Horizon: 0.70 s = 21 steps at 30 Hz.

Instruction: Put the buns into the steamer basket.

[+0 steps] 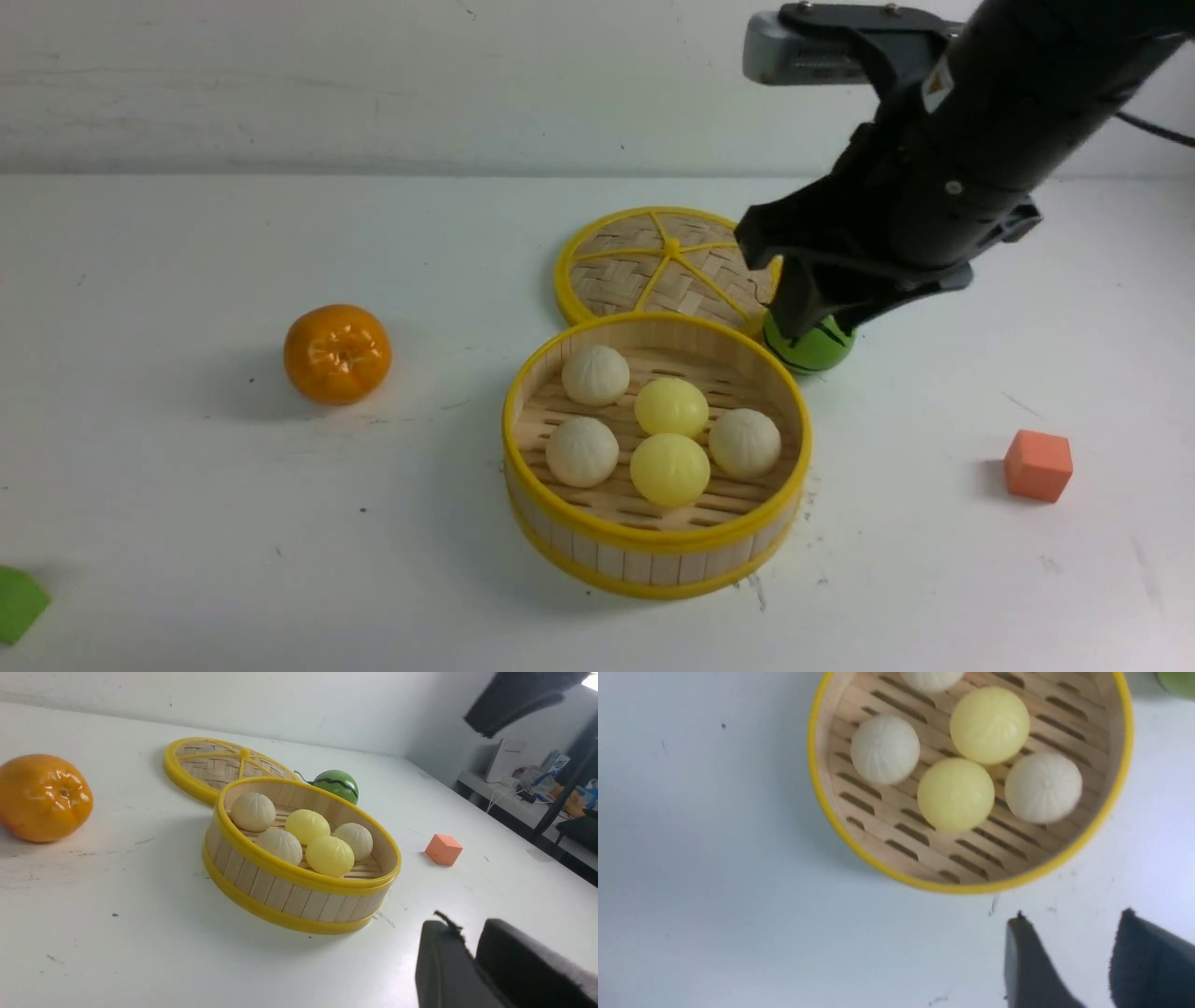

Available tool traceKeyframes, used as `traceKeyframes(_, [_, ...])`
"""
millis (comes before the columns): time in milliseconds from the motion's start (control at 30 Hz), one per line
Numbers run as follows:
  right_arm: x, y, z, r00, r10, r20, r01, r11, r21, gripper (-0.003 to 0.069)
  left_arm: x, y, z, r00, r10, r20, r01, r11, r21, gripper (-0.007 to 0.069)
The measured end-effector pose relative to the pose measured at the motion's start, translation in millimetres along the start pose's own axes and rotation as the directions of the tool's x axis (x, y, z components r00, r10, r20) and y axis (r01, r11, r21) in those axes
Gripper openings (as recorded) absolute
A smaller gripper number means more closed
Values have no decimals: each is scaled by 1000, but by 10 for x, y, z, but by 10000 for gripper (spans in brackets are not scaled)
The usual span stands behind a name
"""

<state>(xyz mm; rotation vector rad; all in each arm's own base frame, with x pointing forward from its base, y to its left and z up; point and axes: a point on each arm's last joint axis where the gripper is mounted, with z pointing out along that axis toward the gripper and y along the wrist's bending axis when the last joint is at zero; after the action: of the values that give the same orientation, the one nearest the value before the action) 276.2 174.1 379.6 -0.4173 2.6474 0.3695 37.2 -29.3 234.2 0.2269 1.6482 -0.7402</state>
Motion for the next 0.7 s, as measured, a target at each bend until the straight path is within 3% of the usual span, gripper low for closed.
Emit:
traceKeyframes(67, [211, 53, -131, 1000, -2, 10, 2, 1000, 6, 111, 0, 0, 0, 1000, 0, 0, 0, 1000, 0, 106])
traceKeyframes(200, [476, 67, -268, 1000, -6, -13, 6, 1000, -4, -14, 0, 0, 0, 1000, 0, 0, 0, 1000, 0, 106])
traceKeyframes(600, [617, 63, -408, 999, 4, -36, -5, 1000, -28, -21, 0, 0, 0, 1000, -2, 0, 2, 1000, 0, 106])
traceKeyframes(700, [786, -49, -456, 999, -52, -13, 52, 999, 0, -20, 0, -1, 0, 1000, -2, 0, 2, 1000, 1, 108])
